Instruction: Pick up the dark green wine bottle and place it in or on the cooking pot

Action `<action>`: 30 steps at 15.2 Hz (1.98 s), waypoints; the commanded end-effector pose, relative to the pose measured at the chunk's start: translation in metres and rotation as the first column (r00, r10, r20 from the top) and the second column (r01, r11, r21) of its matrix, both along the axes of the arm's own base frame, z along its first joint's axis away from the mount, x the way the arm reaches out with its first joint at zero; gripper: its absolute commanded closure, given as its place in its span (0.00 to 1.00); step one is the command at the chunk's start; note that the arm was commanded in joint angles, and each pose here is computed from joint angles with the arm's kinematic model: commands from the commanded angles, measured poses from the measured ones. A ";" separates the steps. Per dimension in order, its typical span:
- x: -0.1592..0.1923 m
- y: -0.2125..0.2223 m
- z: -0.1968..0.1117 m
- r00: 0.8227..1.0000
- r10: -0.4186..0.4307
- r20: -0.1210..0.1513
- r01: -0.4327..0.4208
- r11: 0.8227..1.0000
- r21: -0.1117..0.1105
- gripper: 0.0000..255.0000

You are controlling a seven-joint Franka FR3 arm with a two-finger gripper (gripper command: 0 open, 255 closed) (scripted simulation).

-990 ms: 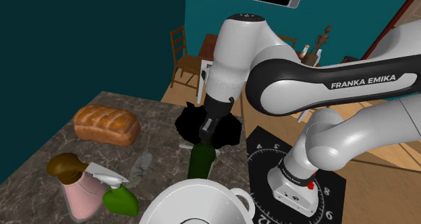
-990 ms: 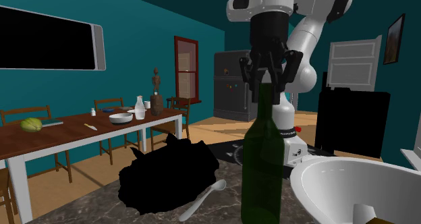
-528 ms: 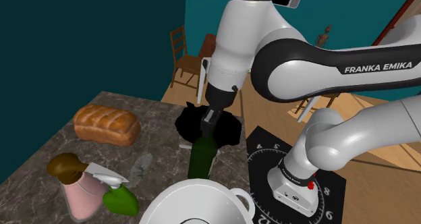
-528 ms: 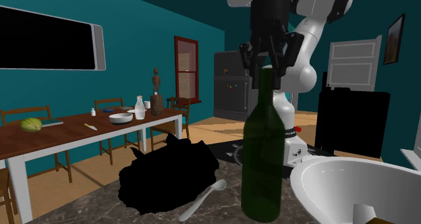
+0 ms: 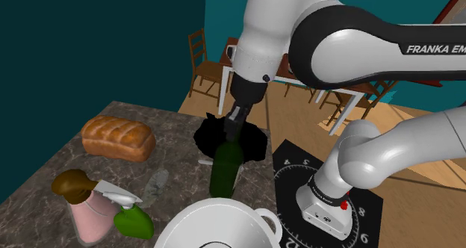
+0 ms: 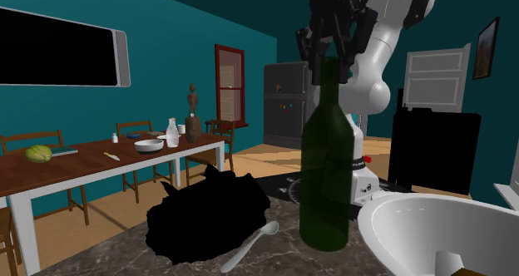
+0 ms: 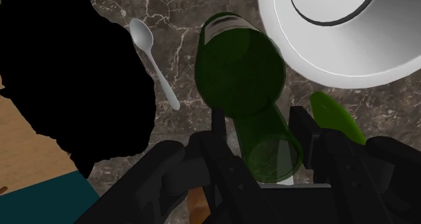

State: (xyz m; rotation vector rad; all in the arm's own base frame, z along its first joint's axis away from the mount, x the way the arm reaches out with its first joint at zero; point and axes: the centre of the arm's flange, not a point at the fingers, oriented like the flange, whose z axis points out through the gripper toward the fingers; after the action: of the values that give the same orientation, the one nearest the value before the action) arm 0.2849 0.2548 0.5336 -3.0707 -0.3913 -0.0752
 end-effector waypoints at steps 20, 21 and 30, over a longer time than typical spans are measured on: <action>0.000 0.000 0.111 1.000 0.000 0.000 0.000 1.000 0.000 1.00; 0.000 0.000 0.116 1.000 0.000 0.000 0.000 1.000 0.000 1.00; -0.043 0.053 0.171 1.000 0.000 0.000 0.000 1.000 0.000 1.00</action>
State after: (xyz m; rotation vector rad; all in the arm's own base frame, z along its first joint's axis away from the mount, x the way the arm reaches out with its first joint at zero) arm 0.2453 0.3003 0.6979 -3.0706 -0.3932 -0.0755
